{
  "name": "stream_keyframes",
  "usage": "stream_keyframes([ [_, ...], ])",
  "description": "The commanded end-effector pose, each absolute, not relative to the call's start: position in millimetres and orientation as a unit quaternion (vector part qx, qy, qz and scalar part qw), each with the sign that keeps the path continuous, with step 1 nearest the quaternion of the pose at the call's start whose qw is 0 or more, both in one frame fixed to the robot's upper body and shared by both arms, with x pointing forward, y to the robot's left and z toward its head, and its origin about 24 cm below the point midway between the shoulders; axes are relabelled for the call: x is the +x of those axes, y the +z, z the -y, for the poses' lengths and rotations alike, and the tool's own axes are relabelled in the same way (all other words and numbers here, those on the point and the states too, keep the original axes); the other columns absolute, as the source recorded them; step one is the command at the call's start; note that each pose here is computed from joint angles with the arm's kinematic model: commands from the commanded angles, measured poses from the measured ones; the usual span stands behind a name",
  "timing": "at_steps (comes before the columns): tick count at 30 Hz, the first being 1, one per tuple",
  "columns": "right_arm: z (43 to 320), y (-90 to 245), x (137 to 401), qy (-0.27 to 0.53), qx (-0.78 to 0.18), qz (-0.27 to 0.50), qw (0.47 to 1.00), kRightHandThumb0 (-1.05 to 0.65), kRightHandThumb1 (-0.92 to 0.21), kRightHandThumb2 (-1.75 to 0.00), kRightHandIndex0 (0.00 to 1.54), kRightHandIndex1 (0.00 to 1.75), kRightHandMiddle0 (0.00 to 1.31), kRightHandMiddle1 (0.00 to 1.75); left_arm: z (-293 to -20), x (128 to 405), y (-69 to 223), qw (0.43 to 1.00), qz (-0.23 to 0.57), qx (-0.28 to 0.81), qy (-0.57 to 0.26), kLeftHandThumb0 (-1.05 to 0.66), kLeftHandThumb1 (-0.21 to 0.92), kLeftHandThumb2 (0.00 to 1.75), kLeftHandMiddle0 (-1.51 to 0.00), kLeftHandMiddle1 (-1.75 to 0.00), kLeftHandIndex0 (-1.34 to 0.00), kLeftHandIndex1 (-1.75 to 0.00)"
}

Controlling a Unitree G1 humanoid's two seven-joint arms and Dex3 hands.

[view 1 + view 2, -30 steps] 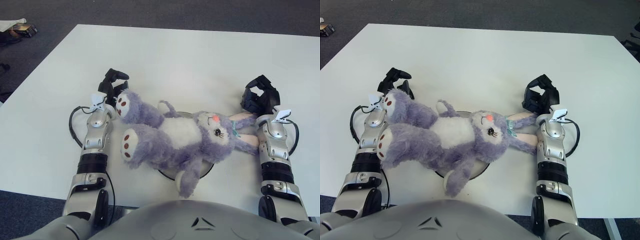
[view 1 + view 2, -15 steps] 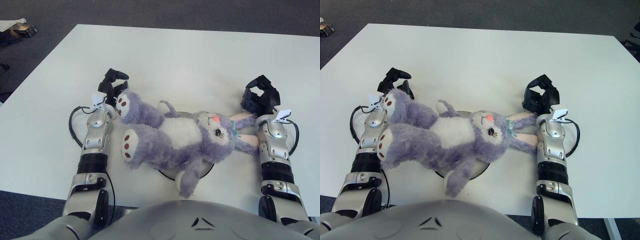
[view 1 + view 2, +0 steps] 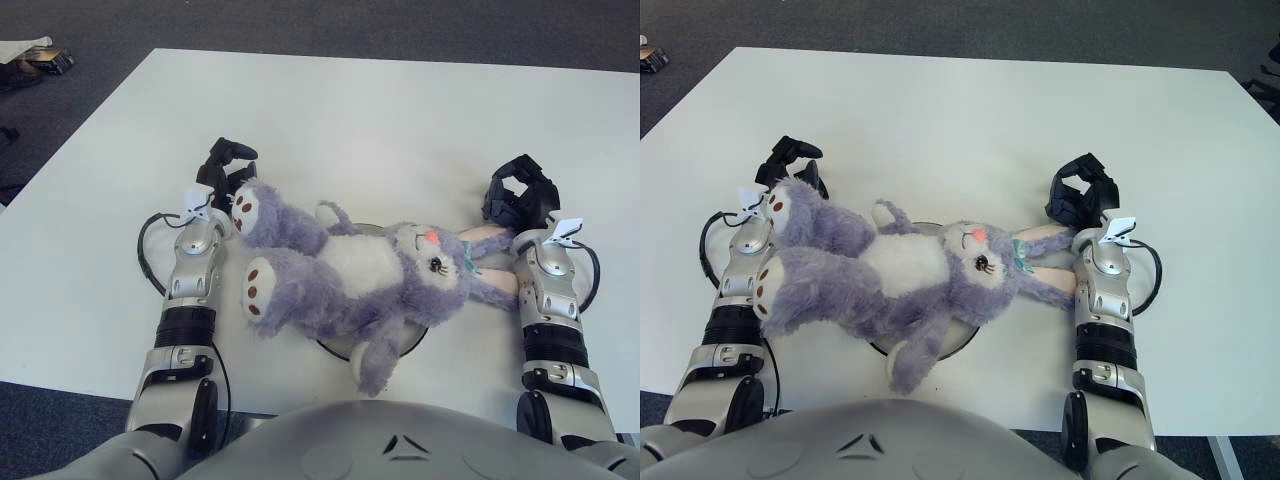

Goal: Put the doll into the plate.

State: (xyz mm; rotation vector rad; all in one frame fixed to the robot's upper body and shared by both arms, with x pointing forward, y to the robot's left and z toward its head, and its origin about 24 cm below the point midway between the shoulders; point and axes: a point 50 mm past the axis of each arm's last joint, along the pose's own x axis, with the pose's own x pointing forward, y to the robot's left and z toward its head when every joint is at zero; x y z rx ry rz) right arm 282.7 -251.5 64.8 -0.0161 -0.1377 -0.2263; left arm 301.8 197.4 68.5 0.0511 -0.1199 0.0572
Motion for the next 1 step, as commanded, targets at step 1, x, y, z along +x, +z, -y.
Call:
stream_keyframes([
  [1, 251.8, 57.9, 278.2, -0.121, 0.009, 0.057, 0.991, -0.44, -0.45, -1.15, 1.19, 1.75, 0.51, 1.75, -197.5, 300.8, 65.9, 0.998, 0.054, 0.031, 0.03, -0.4, 0.59, 0.97, -1.01, -1.75, -0.4, -1.75],
])
